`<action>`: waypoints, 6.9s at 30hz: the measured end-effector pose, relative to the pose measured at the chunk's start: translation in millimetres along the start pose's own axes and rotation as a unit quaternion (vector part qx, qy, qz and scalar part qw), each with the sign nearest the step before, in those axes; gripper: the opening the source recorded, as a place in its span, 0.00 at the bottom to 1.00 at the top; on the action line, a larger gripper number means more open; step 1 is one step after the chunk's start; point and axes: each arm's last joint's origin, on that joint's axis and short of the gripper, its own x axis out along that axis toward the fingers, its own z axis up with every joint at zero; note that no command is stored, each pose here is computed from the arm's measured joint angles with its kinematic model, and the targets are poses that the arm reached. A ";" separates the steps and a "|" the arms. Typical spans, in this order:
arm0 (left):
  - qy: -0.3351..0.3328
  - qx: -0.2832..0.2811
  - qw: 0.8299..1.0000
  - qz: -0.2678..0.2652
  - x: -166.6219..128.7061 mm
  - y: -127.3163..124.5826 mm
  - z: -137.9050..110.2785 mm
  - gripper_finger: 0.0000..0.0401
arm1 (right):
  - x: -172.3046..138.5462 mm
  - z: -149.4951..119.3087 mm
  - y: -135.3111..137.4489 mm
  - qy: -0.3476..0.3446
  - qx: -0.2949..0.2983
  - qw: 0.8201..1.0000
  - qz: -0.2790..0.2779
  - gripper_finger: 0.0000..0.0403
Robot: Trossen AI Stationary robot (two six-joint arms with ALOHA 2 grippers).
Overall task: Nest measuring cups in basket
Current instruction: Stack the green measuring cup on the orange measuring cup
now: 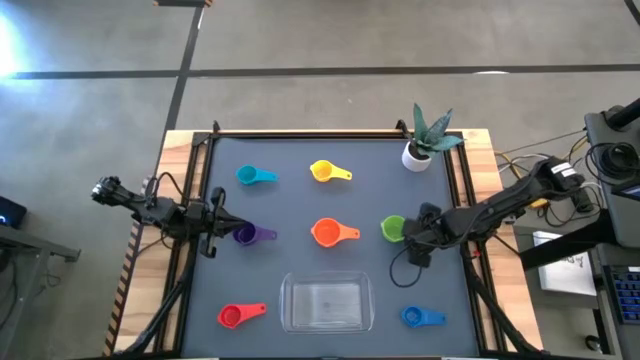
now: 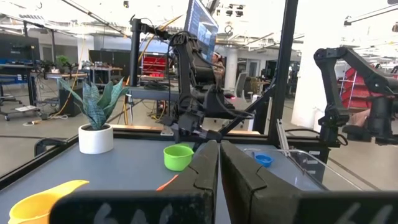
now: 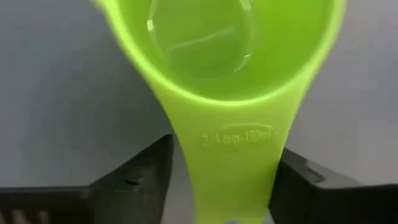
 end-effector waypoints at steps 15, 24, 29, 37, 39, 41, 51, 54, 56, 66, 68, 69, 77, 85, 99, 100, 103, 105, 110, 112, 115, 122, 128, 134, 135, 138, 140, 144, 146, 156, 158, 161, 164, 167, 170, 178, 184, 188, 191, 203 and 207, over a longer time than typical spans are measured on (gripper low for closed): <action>0.000 0.000 1.000 0.000 0.0 0.0 0.0 0.00 | -12.4 22.2 11.7 -0.021 -0.026 0.999 0.017 0.29; 0.000 0.000 1.000 0.000 0.0 0.0 0.0 0.00 | -47.3 58.0 22.6 -0.123 -0.041 0.991 0.023 0.29; 0.000 0.000 1.000 0.000 0.0 0.0 -0.1 0.00 | -69.6 82.4 24.2 -0.187 -0.041 0.981 0.038 0.31; 0.000 0.000 1.000 0.000 0.0 0.0 -0.1 0.00 | -83.0 114.1 19.0 -0.253 -0.045 0.965 0.043 0.29; 0.000 0.000 1.000 0.000 0.0 0.0 -0.1 0.00 | -79.0 122.8 19.5 -0.246 -0.050 0.967 0.037 0.30; 0.000 0.000 1.000 0.000 0.0 0.0 0.0 0.00 | -71.2 132.4 22.7 -0.231 -0.061 0.970 0.040 0.32; 0.001 0.000 1.000 0.000 0.1 0.0 -0.2 0.00 | -35.7 180.1 42.6 -0.165 -0.117 0.979 0.030 0.22; 0.001 0.000 1.000 0.000 0.1 -0.1 -0.2 0.00 | -30.1 188.9 44.5 -0.148 -0.125 0.980 0.047 0.17; 0.001 0.000 1.000 0.000 0.1 -0.1 -0.1 0.00 | -28.4 192.1 44.4 -0.141 -0.128 0.980 0.056 0.15; 0.001 0.000 1.000 0.000 0.1 0.0 -0.1 0.00 | -60.8 183.4 31.5 -0.144 -0.114 0.981 0.064 0.13; 0.001 0.000 1.000 0.000 0.1 -0.1 -0.2 0.00 | -73.0 180.3 27.4 -0.163 -0.101 0.979 0.070 0.14; 0.001 0.000 1.000 0.000 0.1 0.0 -0.1 0.00 | -79.0 179.6 26.1 -0.175 -0.097 0.977 0.074 0.15; 0.001 0.000 1.000 0.000 0.1 0.0 -0.2 0.00 | -118.5 167.4 27.3 -0.249 -0.096 0.961 0.069 0.29; 0.001 0.000 1.000 0.000 0.1 0.0 -0.2 0.00 | -123.8 176.4 27.5 -0.276 0.048 0.952 0.121 0.45; 0.001 0.000 1.000 0.000 0.1 0.0 -0.1 0.00 | -77.0 211.3 38.2 -0.177 0.109 0.962 0.178 0.73; 0.001 0.000 1.000 0.000 0.1 0.0 -0.2 0.00 | -76.3 213.8 38.7 -0.177 0.110 0.962 0.177 0.74; 0.001 0.000 1.000 0.000 0.1 0.0 -0.1 0.00 | -73.8 218.4 39.0 -0.164 0.117 0.964 0.172 0.76; 0.001 0.000 1.000 0.000 0.1 -0.1 -0.2 0.00 | -71.4 220.3 37.4 -0.154 0.126 0.966 0.167 0.76; 0.001 0.000 1.000 0.000 0.1 -0.1 -0.2 0.00 | -67.5 220.0 29.4 -0.139 0.147 0.967 0.157 0.73; 0.001 0.000 1.000 0.000 0.1 0.0 -0.1 0.00 | -66.6 219.2 27.5 -0.137 0.144 0.969 0.149 0.71; 0.001 0.000 1.000 0.000 0.1 0.0 -0.1 0.00 | -67.5 220.4 28.1 -0.150 0.094 0.973 0.145 0.68; 0.001 0.000 1.000 0.000 0.1 0.0 -0.1 0.00 | -70.3 214.5 40.2 -0.173 -0.044 0.980 0.091 0.56; 0.001 0.000 1.000 0.000 0.1 -0.1 -0.1 0.00 | -72.0 210.6 46.4 -0.187 -0.100 0.977 0.032 0.42; 0.001 0.000 1.000 0.000 0.1 0.0 -0.1 0.00 | -73.0 209.0 50.0 -0.193 -0.131 0.972 0.013 0.23; 0.001 0.000 1.000 0.000 0.1 0.0 -0.1 0.00 | -73.0 208.9 49.9 -0.193 -0.139 0.971 0.010 0.19; 0.001 0.000 1.000 0.000 0.1 -0.1 -0.1 0.00 | -73.3 208.5 50.9 -0.194 -0.163 0.967 0.004 0.06; 0.001 0.000 1.000 0.000 0.1 0.0 -0.1 0.00 | -73.3 208.2 51.4 -0.193 -0.172 0.966 0.004 0.03; 0.001 0.000 1.000 0.000 0.1 -0.1 -0.1 0.00 | -74.0 207.6 52.4 -0.199 -0.179 0.963 -0.023 0.02; 0.001 0.000 1.000 0.000 0.1 0.0 -0.1 0.00 | -75.0 206.6 54.1 -0.203 -0.187 0.960 -0.051 0.02; 0.001 0.000 1.000 0.000 0.1 -0.1 -0.1 0.00 | -79.4 202.4 63.0 -0.220 -0.213 0.944 -0.124 0.02; 0.001 0.000 1.000 0.000 0.1 -0.1 -0.1 0.00 | -81.0 200.9 65.8 -0.224 -0.219 0.938 -0.145 0.02; 0.001 0.000 1.000 0.000 0.1 -0.1 -0.2 0.00 | -83.8 199.5 69.1 -0.233 -0.224 0.932 -0.165 0.02; 0.001 0.000 1.000 0.000 0.1 -0.1 -0.2 0.00 | -87.1 198.0 72.1 -0.242 -0.225 0.925 -0.187 0.02; 0.001 0.000 1.000 0.000 0.1 0.0 -0.1 0.00 | -89.1 194.6 78.8 -0.249 -0.233 0.914 -0.221 0.02; 0.001 0.000 1.000 0.000 0.1 -0.1 -0.2 0.00 | -92.7 189.7 87.2 -0.258 -0.241 0.898 -0.261 0.02; 0.001 0.000 1.000 0.000 0.1 0.0 -0.2 0.00 | -90.9 182.6 102.9 -0.280 -0.227 0.884 -0.298 0.02; 0.001 0.000 1.000 0.000 0.2 -0.1 -0.2 0.00 | -58.8 184.8 114.4 -0.248 -0.254 0.867 -0.350 0.02; 0.002 0.001 1.000 0.000 0.2 -0.1 -0.3 0.00 | -48.0 184.7 115.8 -0.230 -0.266 0.840 -0.414 0.02; 0.001 0.000 1.000 0.000 0.2 -0.1 -0.3 0.00 | -56.4 183.7 112.1 -0.238 -0.250 0.843 -0.412 0.02; 0.002 0.001 1.000 0.000 0.4 -0.1 -0.4 0.00 | -50.0 125.2 75.2 -0.123 -0.214 0.870 -0.426 0.02; 0.002 0.001 1.000 0.000 0.4 -0.2 -0.5 0.00 | -30.6 109.7 72.9 -0.102 -0.212 0.880 -0.412 0.02</action>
